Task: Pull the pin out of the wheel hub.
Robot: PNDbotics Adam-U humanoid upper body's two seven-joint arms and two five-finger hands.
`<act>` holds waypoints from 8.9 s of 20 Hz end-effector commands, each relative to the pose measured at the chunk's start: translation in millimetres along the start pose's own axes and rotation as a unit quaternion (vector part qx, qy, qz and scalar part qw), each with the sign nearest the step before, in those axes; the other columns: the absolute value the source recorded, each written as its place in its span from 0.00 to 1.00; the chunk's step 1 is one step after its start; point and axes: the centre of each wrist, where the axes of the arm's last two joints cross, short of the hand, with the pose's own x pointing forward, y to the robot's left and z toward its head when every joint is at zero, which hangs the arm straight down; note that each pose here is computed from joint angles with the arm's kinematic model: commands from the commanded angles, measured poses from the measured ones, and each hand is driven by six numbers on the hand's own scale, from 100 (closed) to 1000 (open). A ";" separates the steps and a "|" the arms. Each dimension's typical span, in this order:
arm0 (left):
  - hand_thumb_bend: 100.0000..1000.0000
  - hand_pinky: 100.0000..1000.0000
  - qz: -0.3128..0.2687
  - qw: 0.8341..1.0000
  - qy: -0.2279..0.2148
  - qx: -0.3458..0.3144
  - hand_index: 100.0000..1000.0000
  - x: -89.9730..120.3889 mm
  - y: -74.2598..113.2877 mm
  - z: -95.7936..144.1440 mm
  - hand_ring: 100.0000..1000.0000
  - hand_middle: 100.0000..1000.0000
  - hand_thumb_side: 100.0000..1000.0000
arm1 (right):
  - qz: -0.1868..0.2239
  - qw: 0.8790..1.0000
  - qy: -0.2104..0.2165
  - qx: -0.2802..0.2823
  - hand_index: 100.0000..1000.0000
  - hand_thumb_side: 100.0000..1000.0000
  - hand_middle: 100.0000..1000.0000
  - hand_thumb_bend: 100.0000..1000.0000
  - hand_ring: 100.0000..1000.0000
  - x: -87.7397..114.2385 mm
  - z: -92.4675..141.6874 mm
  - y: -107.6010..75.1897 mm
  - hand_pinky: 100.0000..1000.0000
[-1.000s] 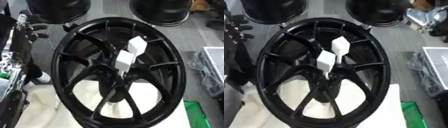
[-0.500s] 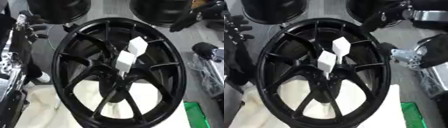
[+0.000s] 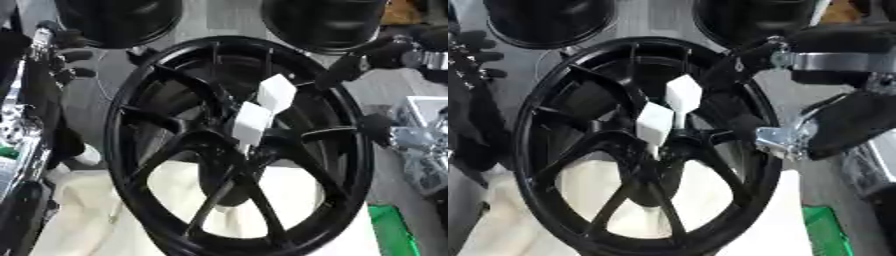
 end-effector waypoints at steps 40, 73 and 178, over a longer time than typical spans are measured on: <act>0.00 0.55 -0.059 0.995 -0.080 0.004 0.71 46.0 39.1 17.9 0.67 0.62 0.71 | 0.093 0.995 0.012 0.037 0.91 0.23 0.85 0.00 0.87 -18.3 -39.7 -10.3 0.89; 0.00 0.55 -0.066 0.996 -0.057 0.009 0.71 34.5 41.9 25.8 0.67 0.62 0.72 | 0.098 0.995 0.027 0.001 0.92 0.26 0.88 0.00 0.89 -36.5 -45.3 -3.3 0.90; 0.00 0.56 -0.068 0.996 -0.042 0.032 0.70 26.6 46.8 31.6 0.63 0.61 0.76 | 0.187 0.977 0.008 0.097 0.65 0.12 0.58 0.00 0.82 -48.5 -49.8 12.6 0.90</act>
